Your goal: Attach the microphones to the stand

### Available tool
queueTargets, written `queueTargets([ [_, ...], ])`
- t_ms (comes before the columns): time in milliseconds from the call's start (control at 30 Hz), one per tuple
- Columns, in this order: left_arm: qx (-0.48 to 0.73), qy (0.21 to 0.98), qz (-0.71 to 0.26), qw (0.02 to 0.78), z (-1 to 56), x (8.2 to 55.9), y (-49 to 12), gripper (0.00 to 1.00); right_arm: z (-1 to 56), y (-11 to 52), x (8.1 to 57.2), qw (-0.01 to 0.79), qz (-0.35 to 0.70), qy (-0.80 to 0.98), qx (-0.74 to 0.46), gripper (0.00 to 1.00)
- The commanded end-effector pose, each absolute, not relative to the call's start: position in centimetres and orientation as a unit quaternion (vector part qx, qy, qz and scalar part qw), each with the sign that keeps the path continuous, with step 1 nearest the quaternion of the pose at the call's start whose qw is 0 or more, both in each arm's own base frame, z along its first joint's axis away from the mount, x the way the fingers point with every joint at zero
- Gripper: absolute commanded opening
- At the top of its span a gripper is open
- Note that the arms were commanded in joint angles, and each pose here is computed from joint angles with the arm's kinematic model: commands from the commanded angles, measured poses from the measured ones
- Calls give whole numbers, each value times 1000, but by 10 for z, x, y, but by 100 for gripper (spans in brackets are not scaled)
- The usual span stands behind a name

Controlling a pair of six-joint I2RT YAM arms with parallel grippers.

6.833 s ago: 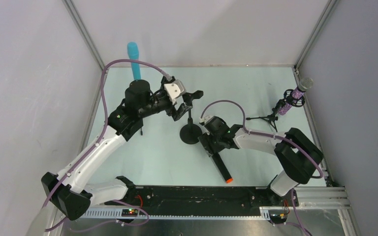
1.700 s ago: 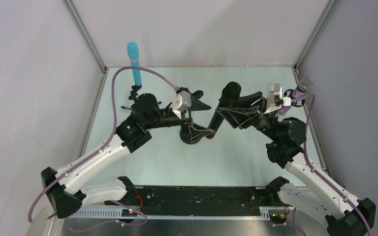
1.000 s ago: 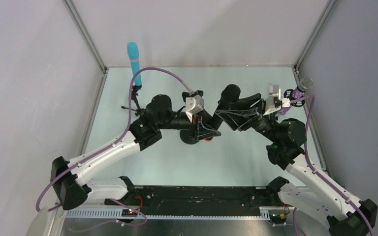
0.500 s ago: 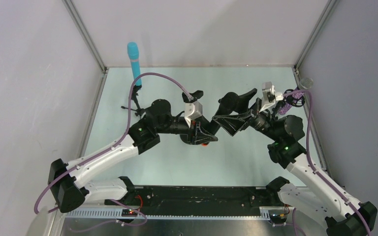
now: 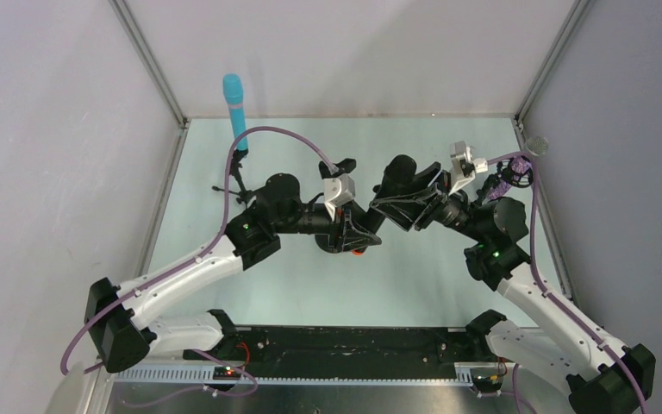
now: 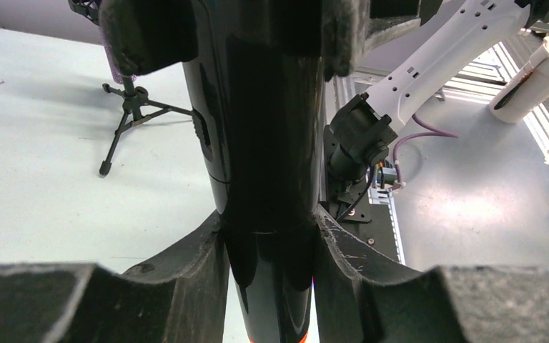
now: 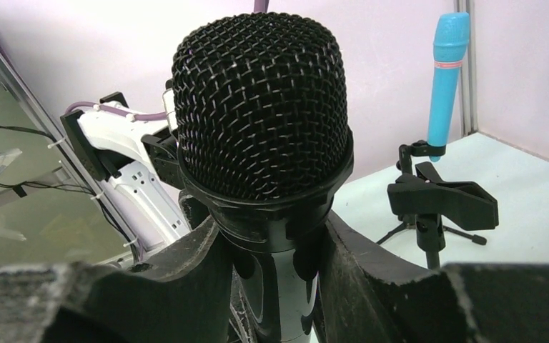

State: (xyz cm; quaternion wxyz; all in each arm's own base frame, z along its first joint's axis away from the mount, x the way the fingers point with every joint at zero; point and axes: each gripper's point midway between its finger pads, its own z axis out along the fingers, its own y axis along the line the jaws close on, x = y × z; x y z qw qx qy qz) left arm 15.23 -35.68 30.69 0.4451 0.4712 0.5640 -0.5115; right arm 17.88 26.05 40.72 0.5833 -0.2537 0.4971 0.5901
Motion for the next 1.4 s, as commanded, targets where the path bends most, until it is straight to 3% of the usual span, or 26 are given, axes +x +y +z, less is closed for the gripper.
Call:
queueTargets([
  [0, 497, 520, -496, 486, 318, 155, -361, 21, 425, 261, 170, 579, 605, 481, -260, 0],
  [133, 488, 533, -484, 493, 313, 162, -360, 60, 418, 262, 174, 583, 591, 490, -264, 0],
  [200, 491, 532, -473, 502, 311, 165, -358, 73, 414, 261, 176, 585, 584, 495, -268, 0],
  [367, 485, 529, -434, 545, 315, 177, -350, 89, 401, 258, 186, 599, 549, 517, -271, 0],
  [1033, 437, 482, -295, 700, 404, 232, -311, 100, 377, 252, 209, 595, 513, 568, -246, 0],
  [1367, 400, 499, -263, 723, 425, 269, -273, 100, 371, 253, 212, 589, 511, 575, -250, 0],
])
